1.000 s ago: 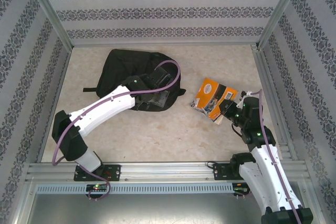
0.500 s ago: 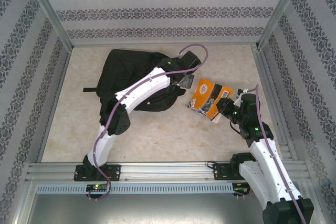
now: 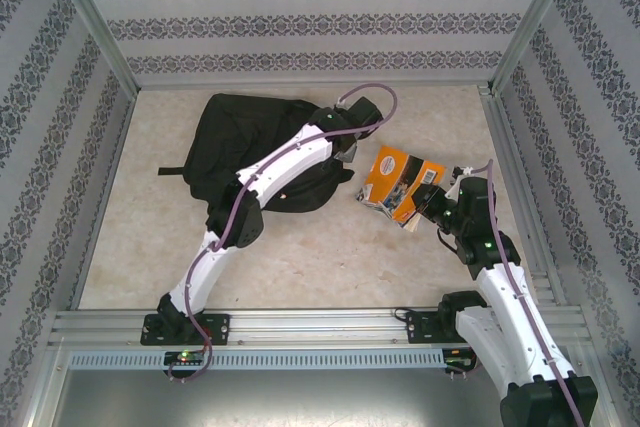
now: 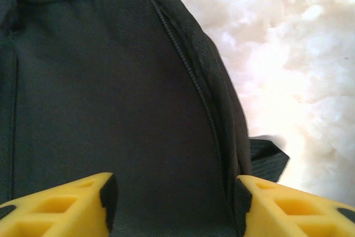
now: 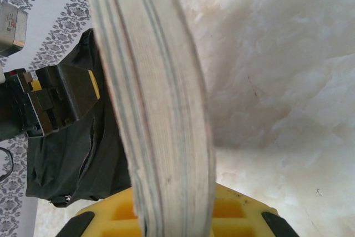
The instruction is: Pack the student bag
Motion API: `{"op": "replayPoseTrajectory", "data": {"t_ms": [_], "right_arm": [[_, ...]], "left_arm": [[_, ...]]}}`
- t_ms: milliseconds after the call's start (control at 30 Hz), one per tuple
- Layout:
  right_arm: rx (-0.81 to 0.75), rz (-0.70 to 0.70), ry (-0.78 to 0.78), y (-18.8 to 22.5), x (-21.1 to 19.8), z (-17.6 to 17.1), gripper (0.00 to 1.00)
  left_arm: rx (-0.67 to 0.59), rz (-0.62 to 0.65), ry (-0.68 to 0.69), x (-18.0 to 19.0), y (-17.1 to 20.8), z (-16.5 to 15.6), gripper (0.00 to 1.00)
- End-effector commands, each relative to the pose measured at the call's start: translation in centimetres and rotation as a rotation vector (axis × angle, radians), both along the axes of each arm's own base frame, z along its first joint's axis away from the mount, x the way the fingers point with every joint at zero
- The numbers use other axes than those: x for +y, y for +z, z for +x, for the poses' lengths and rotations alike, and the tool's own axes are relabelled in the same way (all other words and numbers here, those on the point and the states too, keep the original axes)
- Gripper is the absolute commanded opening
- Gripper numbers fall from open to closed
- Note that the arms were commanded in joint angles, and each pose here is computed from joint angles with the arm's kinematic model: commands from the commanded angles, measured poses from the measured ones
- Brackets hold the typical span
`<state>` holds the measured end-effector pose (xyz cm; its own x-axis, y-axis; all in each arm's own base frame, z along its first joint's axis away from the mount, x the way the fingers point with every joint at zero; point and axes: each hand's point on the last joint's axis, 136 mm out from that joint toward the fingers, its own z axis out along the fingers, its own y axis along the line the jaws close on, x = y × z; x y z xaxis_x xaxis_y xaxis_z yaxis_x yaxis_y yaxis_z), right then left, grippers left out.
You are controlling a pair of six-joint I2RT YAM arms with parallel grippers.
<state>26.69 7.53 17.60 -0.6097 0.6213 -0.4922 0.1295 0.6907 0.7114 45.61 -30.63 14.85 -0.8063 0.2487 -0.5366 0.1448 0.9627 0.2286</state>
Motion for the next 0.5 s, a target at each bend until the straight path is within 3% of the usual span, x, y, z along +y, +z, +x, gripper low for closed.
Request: {"op": "replayPoseTrajectory", "data": {"t_ms": [0, 167, 467], "right_arm": [[-0.086, 0.024, 0.013, 2.1, 0.5, 0.8, 0.00], [-0.086, 0.026, 0.013, 2.1, 0.5, 0.8, 0.00], [-0.066, 0.014, 0.012, 1.1, 0.4, 0.7, 0.00]], "left_arm": [[-0.020, 0.017, 0.006, 1.1, 0.9, 1.0, 0.53], [0.009, -0.002, -0.009, 1.0, 0.1, 1.2, 0.48], [0.089, -0.144, -0.035, -1.0, -1.5, 0.7, 0.53]]}}
